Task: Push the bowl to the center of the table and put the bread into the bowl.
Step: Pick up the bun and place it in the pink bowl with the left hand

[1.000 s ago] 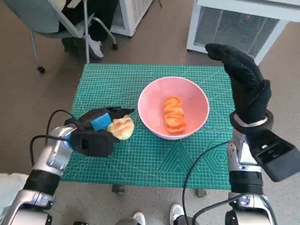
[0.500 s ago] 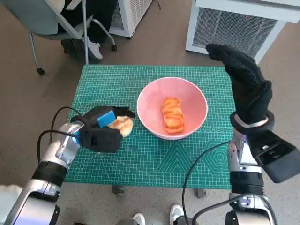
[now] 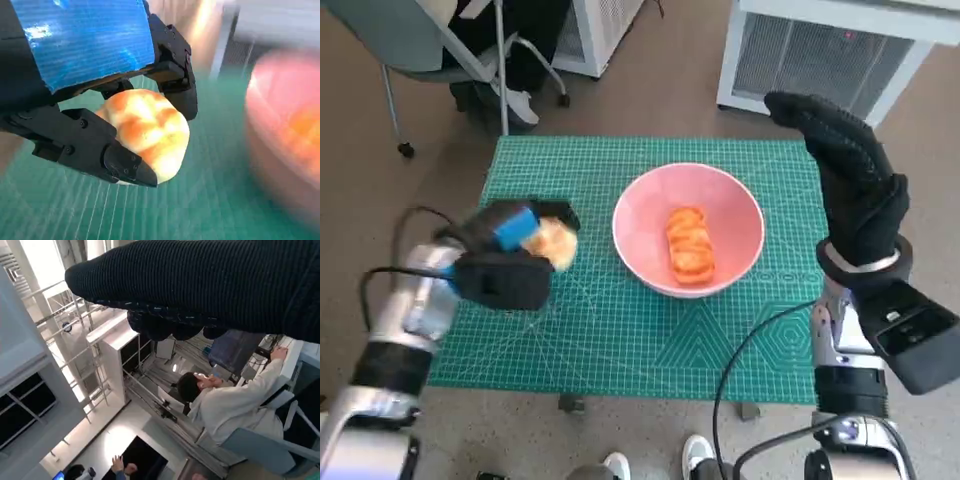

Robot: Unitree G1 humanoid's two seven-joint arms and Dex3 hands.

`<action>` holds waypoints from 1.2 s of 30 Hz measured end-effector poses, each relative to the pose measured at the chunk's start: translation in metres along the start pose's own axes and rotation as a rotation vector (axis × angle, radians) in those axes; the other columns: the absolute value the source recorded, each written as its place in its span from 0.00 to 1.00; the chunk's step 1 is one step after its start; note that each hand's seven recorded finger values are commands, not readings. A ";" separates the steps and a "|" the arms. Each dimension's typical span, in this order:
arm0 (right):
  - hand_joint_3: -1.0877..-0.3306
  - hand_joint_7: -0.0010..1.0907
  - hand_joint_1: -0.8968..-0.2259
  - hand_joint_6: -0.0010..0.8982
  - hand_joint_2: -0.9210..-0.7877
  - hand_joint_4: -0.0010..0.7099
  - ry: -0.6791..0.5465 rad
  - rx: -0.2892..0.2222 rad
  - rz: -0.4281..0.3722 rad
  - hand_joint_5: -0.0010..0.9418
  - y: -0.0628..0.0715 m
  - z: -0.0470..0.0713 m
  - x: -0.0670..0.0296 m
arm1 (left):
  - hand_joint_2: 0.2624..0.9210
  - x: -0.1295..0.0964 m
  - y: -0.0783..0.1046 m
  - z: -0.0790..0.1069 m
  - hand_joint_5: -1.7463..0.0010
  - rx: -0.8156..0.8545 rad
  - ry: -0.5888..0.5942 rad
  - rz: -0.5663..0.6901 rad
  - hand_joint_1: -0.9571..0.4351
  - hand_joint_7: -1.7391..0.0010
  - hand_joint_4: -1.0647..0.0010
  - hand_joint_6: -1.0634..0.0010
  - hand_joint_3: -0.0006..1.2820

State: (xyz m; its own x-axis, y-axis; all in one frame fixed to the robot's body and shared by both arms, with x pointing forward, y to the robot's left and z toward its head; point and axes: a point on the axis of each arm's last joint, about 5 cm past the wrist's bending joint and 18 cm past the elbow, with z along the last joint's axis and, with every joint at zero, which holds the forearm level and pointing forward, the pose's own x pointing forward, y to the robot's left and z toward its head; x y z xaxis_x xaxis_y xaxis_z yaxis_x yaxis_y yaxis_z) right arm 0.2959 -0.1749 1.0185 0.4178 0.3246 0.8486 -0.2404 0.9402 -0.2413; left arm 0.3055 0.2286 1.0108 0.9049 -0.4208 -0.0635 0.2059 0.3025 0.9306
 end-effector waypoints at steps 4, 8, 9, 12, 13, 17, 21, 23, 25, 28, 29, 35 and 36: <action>0.34 0.65 0.47 0.00 0.00 0.00 0.001 0.001 0.000 0.51 0.000 0.000 -0.0001 | 1.00 -0.002 0.018 0.015 0.32 0.002 -0.093 0.131 0.69 0.29 0.42 0.44 0.09; 0.34 0.65 0.47 0.00 0.00 0.00 0.004 0.002 -0.001 0.51 0.000 -0.001 -0.0005 | 1.00 0.001 0.028 0.032 0.31 0.010 -0.191 0.228 0.69 0.29 0.42 0.44 0.09; 0.34 0.65 0.47 0.00 0.00 0.00 0.005 0.003 -0.001 0.52 0.001 -0.001 -0.0005 | 1.00 0.002 0.029 0.037 0.31 0.013 -0.220 0.246 0.69 0.29 0.41 0.44 0.08; 0.34 0.65 0.47 0.00 0.00 0.00 0.005 0.004 -0.001 0.51 0.001 -0.001 -0.0004 | 1.00 0.009 0.030 0.051 0.32 0.028 -0.300 0.291 0.69 0.29 0.39 0.45 0.08; 0.34 0.65 0.47 0.00 0.00 0.00 0.005 0.005 -0.002 0.51 0.001 -0.001 -0.0004 | 1.00 0.012 0.029 0.056 0.32 0.037 -0.328 0.298 0.69 0.30 0.38 0.45 0.07; 0.34 0.65 0.46 0.00 0.00 0.00 0.009 0.010 -0.003 0.51 0.002 -0.002 -0.0006 | 1.00 0.023 0.025 0.073 0.34 0.052 -0.431 0.290 0.69 0.30 0.37 0.44 0.07; 0.35 0.65 0.46 0.00 0.00 0.00 0.015 0.024 -0.008 0.51 0.004 -0.003 -0.0005 | 1.00 0.035 0.019 0.085 0.35 0.058 -0.502 0.228 0.69 0.29 0.37 0.43 0.07; 0.36 0.65 0.45 0.00 0.00 0.00 0.013 0.036 -0.014 0.51 0.006 -0.004 -0.0004 | 1.00 0.041 0.015 0.089 0.35 0.063 -0.509 0.190 0.69 0.28 0.39 0.43 0.07; 0.36 0.64 0.45 0.00 0.00 0.00 0.015 0.041 -0.016 0.51 0.006 -0.004 -0.0005 | 1.00 0.047 0.010 0.093 0.34 0.068 -0.507 0.154 0.69 0.28 0.40 0.43 0.08; 0.36 0.64 0.46 0.00 0.00 0.00 0.015 0.050 -0.025 0.51 0.006 -0.004 -0.0007 | 1.00 0.055 0.003 0.096 0.33 0.077 -0.492 0.099 0.69 0.27 0.42 0.44 0.09; 0.36 0.64 0.46 0.00 0.00 0.00 0.015 0.051 -0.026 0.51 0.005 -0.004 -0.0008 | 1.00 0.058 0.000 0.097 0.31 0.078 -0.481 0.076 0.69 0.25 0.45 0.48 0.11; 0.36 0.65 0.47 0.00 0.00 0.00 0.010 0.047 -0.024 0.51 0.005 -0.004 -0.0004 | 0.92 0.068 -0.013 0.099 0.84 0.094 -0.361 -0.112 0.61 0.59 0.70 0.69 0.12; 0.36 0.65 0.47 0.00 0.00 0.00 0.009 0.046 -0.023 0.51 0.005 -0.004 -0.0005 | 0.91 0.069 -0.015 0.099 0.87 0.107 -0.331 -0.154 0.61 0.65 0.73 0.69 0.11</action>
State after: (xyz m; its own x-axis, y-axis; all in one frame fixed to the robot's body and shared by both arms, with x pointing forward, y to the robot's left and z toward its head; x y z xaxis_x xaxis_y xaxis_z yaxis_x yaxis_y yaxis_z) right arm 0.2976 -0.1697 1.0152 0.4311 0.3037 0.8496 -0.2701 0.9419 -0.1996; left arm 0.3278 0.1105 1.0286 0.6939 -0.7128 -0.1019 0.2741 0.1306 0.9528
